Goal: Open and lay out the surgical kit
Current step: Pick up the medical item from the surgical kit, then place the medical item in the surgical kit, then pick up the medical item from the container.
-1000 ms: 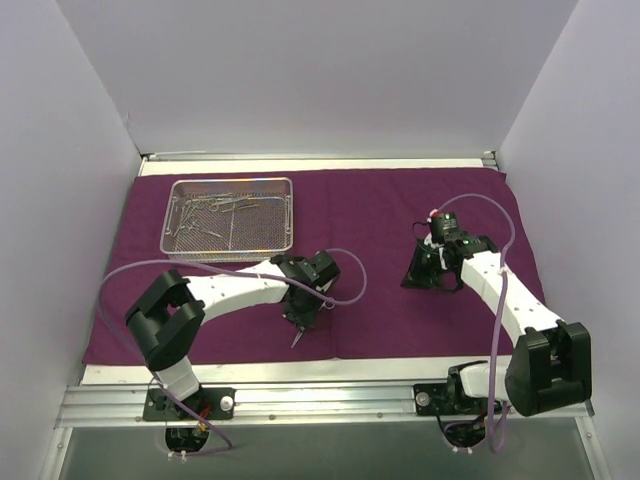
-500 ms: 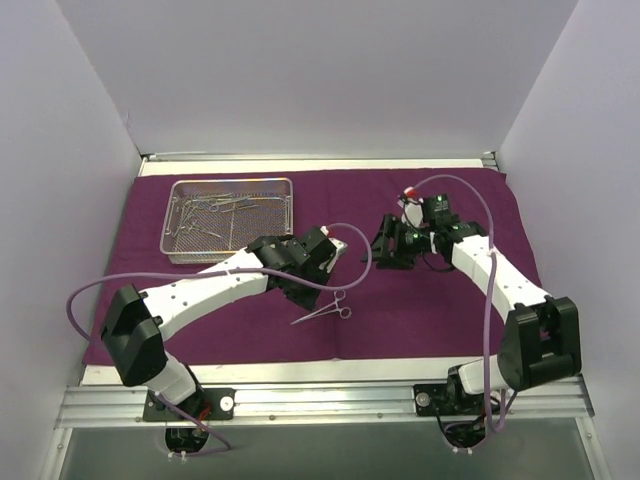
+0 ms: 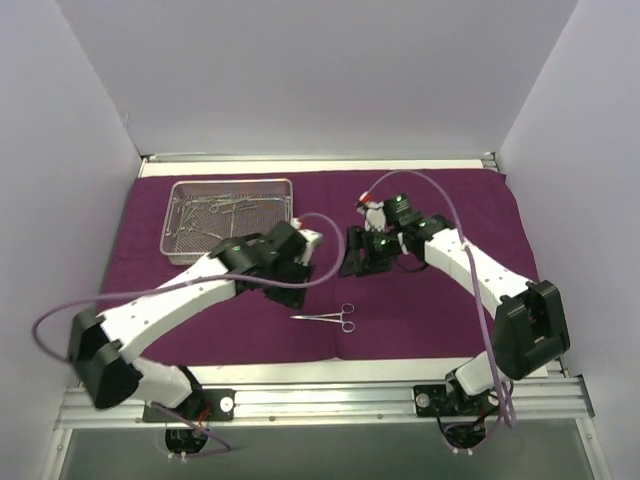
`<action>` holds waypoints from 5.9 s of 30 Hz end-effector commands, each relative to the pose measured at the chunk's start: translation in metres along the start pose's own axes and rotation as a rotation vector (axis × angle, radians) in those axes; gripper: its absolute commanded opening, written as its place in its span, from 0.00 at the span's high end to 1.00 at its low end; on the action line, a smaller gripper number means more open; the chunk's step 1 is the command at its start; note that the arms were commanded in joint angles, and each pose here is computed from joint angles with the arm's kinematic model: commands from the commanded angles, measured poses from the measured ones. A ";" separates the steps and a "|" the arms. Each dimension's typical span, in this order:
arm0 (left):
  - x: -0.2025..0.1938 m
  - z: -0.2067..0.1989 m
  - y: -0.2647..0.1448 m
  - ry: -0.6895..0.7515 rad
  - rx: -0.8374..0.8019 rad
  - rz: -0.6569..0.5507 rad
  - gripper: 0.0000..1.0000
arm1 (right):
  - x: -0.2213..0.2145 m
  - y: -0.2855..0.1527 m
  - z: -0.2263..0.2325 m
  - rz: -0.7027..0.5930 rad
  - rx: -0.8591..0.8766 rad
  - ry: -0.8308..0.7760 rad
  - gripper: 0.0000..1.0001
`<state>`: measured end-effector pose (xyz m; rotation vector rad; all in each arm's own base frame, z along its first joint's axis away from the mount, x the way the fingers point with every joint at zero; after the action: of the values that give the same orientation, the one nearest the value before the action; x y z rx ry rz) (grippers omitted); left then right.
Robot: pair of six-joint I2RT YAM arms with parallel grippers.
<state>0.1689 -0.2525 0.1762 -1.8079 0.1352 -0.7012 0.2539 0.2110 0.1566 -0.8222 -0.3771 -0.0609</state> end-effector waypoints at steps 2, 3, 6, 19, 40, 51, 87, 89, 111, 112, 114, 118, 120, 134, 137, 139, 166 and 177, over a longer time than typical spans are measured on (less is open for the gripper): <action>0.026 0.035 -0.069 -0.221 -0.015 -0.286 0.50 | -0.008 0.016 0.006 0.024 -0.155 -0.270 0.44; 0.031 0.051 -0.079 -0.278 0.006 -0.320 0.48 | -0.008 0.019 0.011 0.028 -0.154 -0.316 0.44; 0.036 0.079 -0.106 -0.382 0.045 -0.400 0.43 | -0.008 0.038 0.013 0.035 -0.188 -0.475 0.45; 0.036 0.109 -0.134 -0.600 -0.055 -0.502 0.37 | -0.025 0.089 0.011 0.317 -0.165 -0.922 0.59; 0.032 0.107 -0.132 -0.592 -0.077 -0.492 0.36 | -0.082 0.111 0.012 0.432 -0.225 -0.992 0.56; 0.031 0.107 -0.132 -0.590 -0.075 -0.486 0.35 | -0.087 0.117 -0.007 0.489 -0.286 -1.017 0.60; 0.036 0.118 -0.127 -0.537 -0.004 -0.478 0.30 | -0.048 0.097 0.042 0.296 -0.280 -0.907 1.00; 0.037 0.120 -0.127 -0.507 0.007 -0.483 0.30 | -0.033 0.088 0.034 0.239 -0.291 -0.817 1.00; 0.049 0.147 -0.106 -0.165 0.188 -0.360 0.30 | 0.003 -0.094 -0.230 0.035 -0.944 -0.217 1.00; 0.048 0.148 -0.105 -0.162 0.193 -0.352 0.30 | -0.001 -0.101 -0.241 0.046 -0.960 -0.193 1.00; 0.051 0.150 -0.106 -0.153 0.205 -0.347 0.30 | -0.004 -0.105 -0.251 0.073 -0.973 -0.211 1.00; 0.055 0.151 -0.102 -0.146 0.208 -0.326 0.31 | -0.023 -0.119 -0.277 0.069 -0.980 -0.146 1.00; 0.055 0.151 -0.099 -0.149 0.206 -0.320 0.30 | -0.027 -0.118 -0.286 0.070 -0.975 -0.121 1.00; 0.077 0.167 -0.091 -0.224 0.222 -0.327 0.28 | -0.018 -0.121 -0.298 0.066 -1.029 0.023 0.51; 0.087 0.188 -0.093 -0.305 0.253 -0.333 0.27 | 0.014 -0.154 -0.286 -0.110 -1.160 0.144 0.38; 0.091 0.198 -0.088 -0.359 0.268 -0.316 0.27 | 0.042 -0.175 -0.263 -0.210 -1.224 0.169 0.29; 0.137 0.377 0.016 -1.261 0.752 -0.139 0.34 | 0.086 -0.061 -0.013 -0.444 -0.608 -0.307 0.20; 0.109 0.395 0.064 -1.423 0.814 -0.092 0.35 | 0.097 -0.073 -0.051 -0.465 -0.622 -0.172 0.20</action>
<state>0.4825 -0.0027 0.0825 -1.1729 -0.9370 0.4811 0.3460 0.1286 0.2065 -1.3827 -0.7200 -0.5548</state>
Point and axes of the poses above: each gripper's point midway between its finger pads, its own y axis out along the fingers, its own z axis along the line the jaws close on, x = y × z, the point moved 3 cm from there along -y, back along the fingers, and after that the axes turned 1 degree about -y, right-handed, at the moved point
